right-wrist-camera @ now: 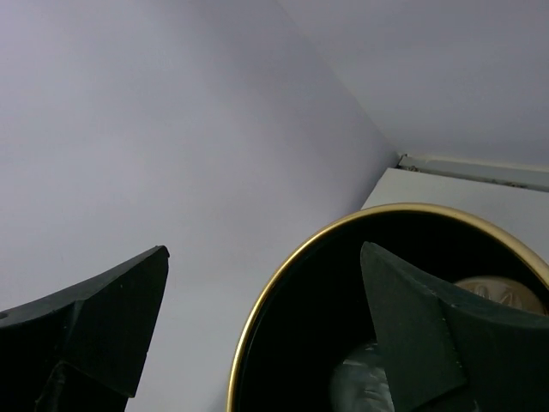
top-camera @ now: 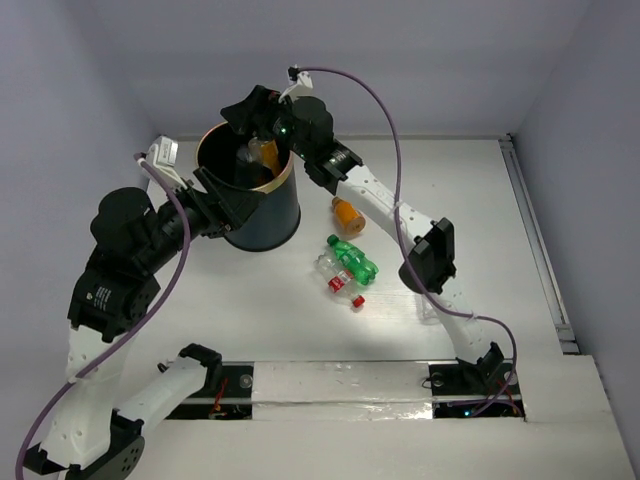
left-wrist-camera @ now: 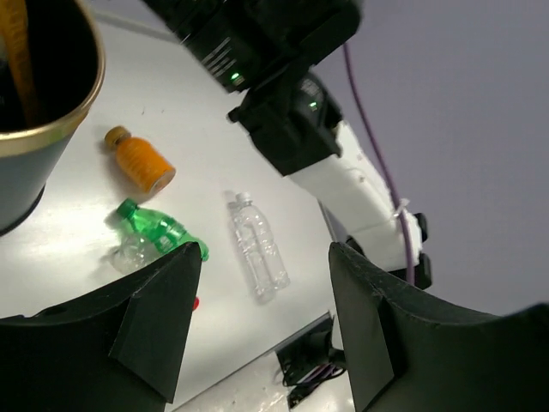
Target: Put the plastic bottles in the bin
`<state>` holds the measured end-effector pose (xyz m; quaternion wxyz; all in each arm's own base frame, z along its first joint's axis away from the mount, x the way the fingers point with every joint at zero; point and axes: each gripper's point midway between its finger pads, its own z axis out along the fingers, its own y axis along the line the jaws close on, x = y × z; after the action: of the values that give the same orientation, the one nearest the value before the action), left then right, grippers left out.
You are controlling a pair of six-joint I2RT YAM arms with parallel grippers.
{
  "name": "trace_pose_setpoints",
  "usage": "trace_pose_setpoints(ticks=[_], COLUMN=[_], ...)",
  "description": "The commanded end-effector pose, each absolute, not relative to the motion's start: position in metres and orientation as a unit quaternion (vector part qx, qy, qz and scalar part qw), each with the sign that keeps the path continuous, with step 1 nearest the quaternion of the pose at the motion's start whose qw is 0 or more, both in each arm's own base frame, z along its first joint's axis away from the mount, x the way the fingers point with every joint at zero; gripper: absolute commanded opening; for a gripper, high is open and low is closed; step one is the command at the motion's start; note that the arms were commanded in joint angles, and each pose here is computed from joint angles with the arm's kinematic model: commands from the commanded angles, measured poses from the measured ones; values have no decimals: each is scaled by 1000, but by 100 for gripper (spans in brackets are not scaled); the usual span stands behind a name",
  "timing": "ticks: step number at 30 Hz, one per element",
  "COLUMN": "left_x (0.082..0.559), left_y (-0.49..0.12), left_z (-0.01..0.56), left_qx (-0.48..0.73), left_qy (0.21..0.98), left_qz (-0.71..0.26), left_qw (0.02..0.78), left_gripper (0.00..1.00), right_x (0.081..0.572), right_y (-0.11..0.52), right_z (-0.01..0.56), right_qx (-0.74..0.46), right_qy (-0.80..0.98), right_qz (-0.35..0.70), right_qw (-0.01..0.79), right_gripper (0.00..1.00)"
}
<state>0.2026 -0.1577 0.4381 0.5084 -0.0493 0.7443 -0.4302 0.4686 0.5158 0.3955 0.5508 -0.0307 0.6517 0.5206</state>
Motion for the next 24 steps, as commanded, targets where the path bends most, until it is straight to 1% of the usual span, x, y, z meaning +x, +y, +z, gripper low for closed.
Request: trace_pose_setpoints(ticks=[1, 4, 5, 6, 7, 8, 9, 10, 11, 12, 13, 14, 15, 16, 17, 18, 19, 20, 21, 22, 23, 24], left_x=[200, 201, 203, 203, 204, 207, 209, 207, 208, 209, 212, 204, 206, 207, 202, 202, 205, 206, 207, 209, 213, 216], left_y=[-155, -153, -154, -154, -156, -158, -161, -169, -176, -181, -188, -204, -207, -215, -227, -231, -238, -244, -248, -254, -258, -260], left_z=[428, 408, 395, 388, 380, 362, 351, 344, 319, 308, 304, 280, 269, 260, 236, 226, 222, 206, 200, 197, 183, 180], left_qx=[-53, -60, -63, -65, -66, -68, -68, -55, -60, -62, -62, -49, -62, -59, -50, -58, -59, -60, -70, -72, -78, -84], left_qy=[748, 764, 773, 778, 784, 795, 802, 805, 820, 825, 822, 837, 843, 847, 863, 868, 866, 875, 876, 875, 882, 882], left_qz=[-423, -411, -405, -403, -402, -397, -397, -406, -403, -402, -407, -405, -395, -394, -382, -378, -383, -375, -373, -378, -369, -369], left_qw=[509, 495, 484, 477, 468, 453, 442, 430, 401, 392, 393, 365, 360, 352, 327, 315, 316, 301, 296, 294, 283, 281], left_gripper=[58, 58, 59, 59, 59, 58, 51, 46, 42, 33, 27, 22, 12, 8, 3, 0, 0, 0, 0, 1, 9, 30], right_x=[449, 440, 440, 440, 431, 431, 431, 415, 411, 411, 405, 381, 372, 369, 341, 337, 330, 322, 308, 300, 292, 284], right_y=[490, 480, 478, 470, 449, 447, 433, 401, 386, 378, 362, 328, 313, 298, 273, 250, 235, 220, 191, 179, 169, 158], right_z=[466, 482, 473, 476, 501, 480, 483, 515, 514, 472, 465, 490, 472, 421, 434, 410, 360, 344, 335, 319, 285, 270], right_qx=[-40, -48, -56, -48, -43, -46, -42, -35, -32, -32, -28, -22, -14, -9, 1, 18, 26, 46, 68, 79, 94, 105], right_qy=[603, 597, 608, 610, 597, 618, 619, 601, 605, 644, 653, 637, 659, 701, 690, 715, 752, 764, 771, 782, 802, 814], right_qz=[530, 524, 511, 499, 495, 479, 473, 474, 463, 437, 425, 422, 402, 369, 374, 346, 315, 305, 288, 278, 262, 247], right_qw=[595, 605, 605, 614, 630, 622, 625, 642, 647, 627, 626, 644, 635, 611, 619, 607, 578, 567, 564, 552, 528, 516], right_gripper=[99, 100, 100, 100, 96, 88, 73, 33, 17, 0, 0, 0, 0, 0, 0, 0, 0, 0, 0, 0, 0, 0])
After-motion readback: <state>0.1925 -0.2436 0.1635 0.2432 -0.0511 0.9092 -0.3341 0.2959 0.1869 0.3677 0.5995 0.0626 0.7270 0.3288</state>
